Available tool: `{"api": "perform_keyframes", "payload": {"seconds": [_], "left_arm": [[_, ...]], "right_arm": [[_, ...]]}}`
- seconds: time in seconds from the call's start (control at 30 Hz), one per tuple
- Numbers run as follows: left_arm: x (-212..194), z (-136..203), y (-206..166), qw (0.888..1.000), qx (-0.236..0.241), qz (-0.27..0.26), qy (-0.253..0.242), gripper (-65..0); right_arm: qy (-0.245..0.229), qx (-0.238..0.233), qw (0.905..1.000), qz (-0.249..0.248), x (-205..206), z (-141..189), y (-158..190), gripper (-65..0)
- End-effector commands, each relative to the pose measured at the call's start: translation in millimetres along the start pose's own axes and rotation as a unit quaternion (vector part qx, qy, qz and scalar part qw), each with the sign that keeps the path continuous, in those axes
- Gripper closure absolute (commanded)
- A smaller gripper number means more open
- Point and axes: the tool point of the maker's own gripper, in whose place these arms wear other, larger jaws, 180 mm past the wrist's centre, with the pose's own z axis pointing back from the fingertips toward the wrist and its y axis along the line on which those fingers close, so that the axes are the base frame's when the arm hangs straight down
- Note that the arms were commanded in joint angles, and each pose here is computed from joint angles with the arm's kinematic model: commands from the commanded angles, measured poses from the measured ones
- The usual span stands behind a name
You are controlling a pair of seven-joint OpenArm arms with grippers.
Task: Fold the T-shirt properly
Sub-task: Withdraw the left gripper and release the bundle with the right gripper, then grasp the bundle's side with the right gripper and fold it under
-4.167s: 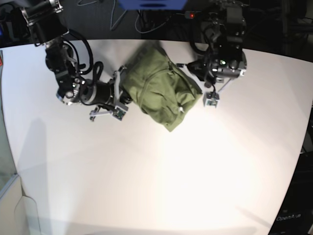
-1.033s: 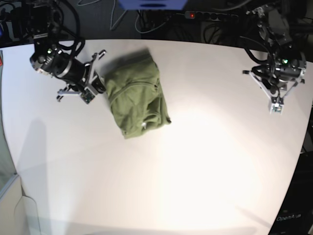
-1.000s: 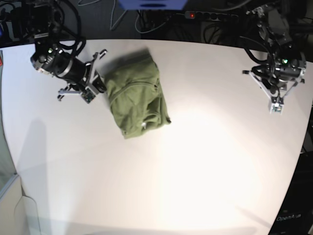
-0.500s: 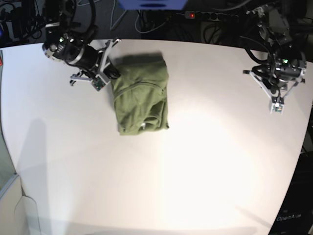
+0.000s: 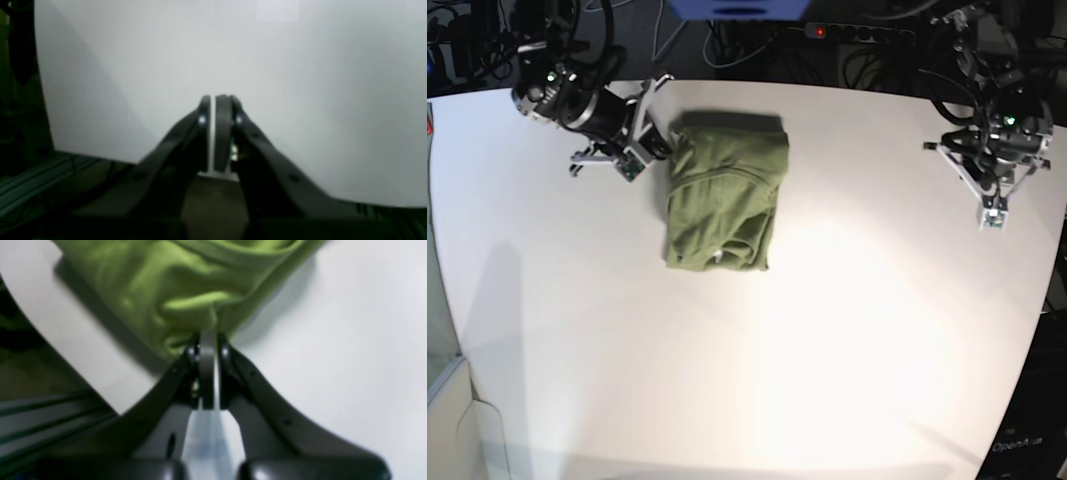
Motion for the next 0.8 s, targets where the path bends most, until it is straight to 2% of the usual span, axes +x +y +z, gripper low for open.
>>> {"api": "perform_keyframes", "payload": {"seconds": [0.0,0.23,0.43,0.5,0.6,0.77], "left_arm": [[1,4,5,1.000,0.008,-0.005,-0.007,-2.2],[-4,3,3,1.000,0.006,-0.005,-0.002,-2.2],[-19,3,0,1.000,0.003,-0.008,0.014,-2.2],[-23,3,-1,1.000,0.001,-0.008,0.018,-2.2],[-23,3,-1,1.000,0.000,-0.008,0.019,-2.2],[-23,3,-3,1.000,-0.003,-0.006,0.018,-2.2]], "right_arm": [[-0.028,-0.015,0.9995,0.008,16,8,-10,-0.9],[-0.061,-0.041,0.9967,0.033,45,20,-25,-0.7],[-0.090,-0.008,0.9934,0.070,80,3,-8,-1.6],[-0.075,-0.006,0.9936,0.084,85,-2,-9,-1.9],[-0.057,-0.008,0.9925,0.108,100,-11,-12,-7.1],[-0.043,-0.018,0.9882,0.146,124,-17,-22,-22.3]]}}
